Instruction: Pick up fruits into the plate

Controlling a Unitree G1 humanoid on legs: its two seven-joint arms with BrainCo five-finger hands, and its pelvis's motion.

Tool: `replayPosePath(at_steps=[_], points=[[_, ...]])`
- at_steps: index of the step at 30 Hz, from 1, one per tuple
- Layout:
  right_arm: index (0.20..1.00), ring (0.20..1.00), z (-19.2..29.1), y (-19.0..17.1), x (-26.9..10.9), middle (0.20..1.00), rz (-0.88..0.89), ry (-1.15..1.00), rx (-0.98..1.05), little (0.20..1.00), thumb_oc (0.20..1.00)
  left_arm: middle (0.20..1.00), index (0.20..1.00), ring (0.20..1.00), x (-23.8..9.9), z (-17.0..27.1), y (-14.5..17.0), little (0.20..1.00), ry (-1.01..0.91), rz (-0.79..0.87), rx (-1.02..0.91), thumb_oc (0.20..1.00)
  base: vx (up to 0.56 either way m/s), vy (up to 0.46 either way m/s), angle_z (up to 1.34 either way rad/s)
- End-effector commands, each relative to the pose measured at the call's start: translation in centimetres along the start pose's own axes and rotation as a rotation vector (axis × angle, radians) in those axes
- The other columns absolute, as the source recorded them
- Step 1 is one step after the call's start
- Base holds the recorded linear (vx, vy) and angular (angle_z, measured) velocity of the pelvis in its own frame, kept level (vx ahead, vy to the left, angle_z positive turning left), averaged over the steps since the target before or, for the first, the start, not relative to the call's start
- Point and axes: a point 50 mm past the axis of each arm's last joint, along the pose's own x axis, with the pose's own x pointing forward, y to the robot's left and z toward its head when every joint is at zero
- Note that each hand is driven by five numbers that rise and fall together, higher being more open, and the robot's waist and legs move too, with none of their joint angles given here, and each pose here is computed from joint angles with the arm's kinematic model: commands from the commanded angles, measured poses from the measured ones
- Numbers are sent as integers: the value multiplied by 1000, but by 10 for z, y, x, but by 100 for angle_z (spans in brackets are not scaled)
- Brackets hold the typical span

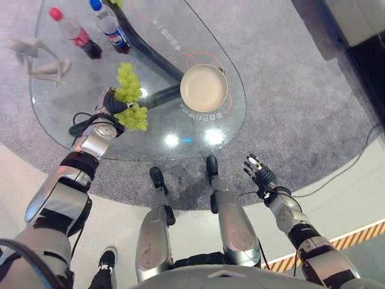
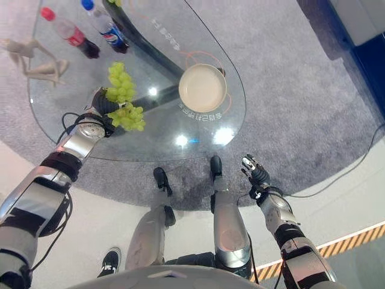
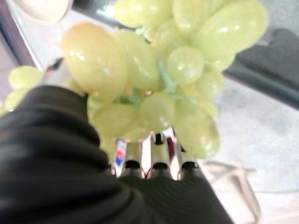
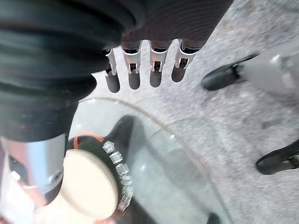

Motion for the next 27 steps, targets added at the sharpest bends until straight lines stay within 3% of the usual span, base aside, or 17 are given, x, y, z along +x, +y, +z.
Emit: replayPosePath(at_steps=[1, 7, 14, 27], points=[[1000, 1000, -4, -4, -16, 1000, 43, -40, -71, 1000, 1000, 200, 200, 200, -6, 1, 13, 200, -67, -4, -70, 200, 62, -51, 12], [1000, 1000, 22, 24, -20, 1000, 279, -99, -356, 1000, 1000, 200, 200, 200, -28, 8, -3, 200, -171, -255, -119, 200, 96, -87, 8], [1000, 1000, 55, 51, -21, 1000, 571, -40, -528, 1000, 1000, 200, 200, 200, -60, 13, -20, 200, -261, -625, -194, 200, 175, -48, 3], [1000, 1000, 43, 121, -25, 1000, 960, 112, -495, 1000, 1000, 200, 200, 200, -102, 59, -60, 200, -484, -1083, -361, 200, 110, 14, 10]])
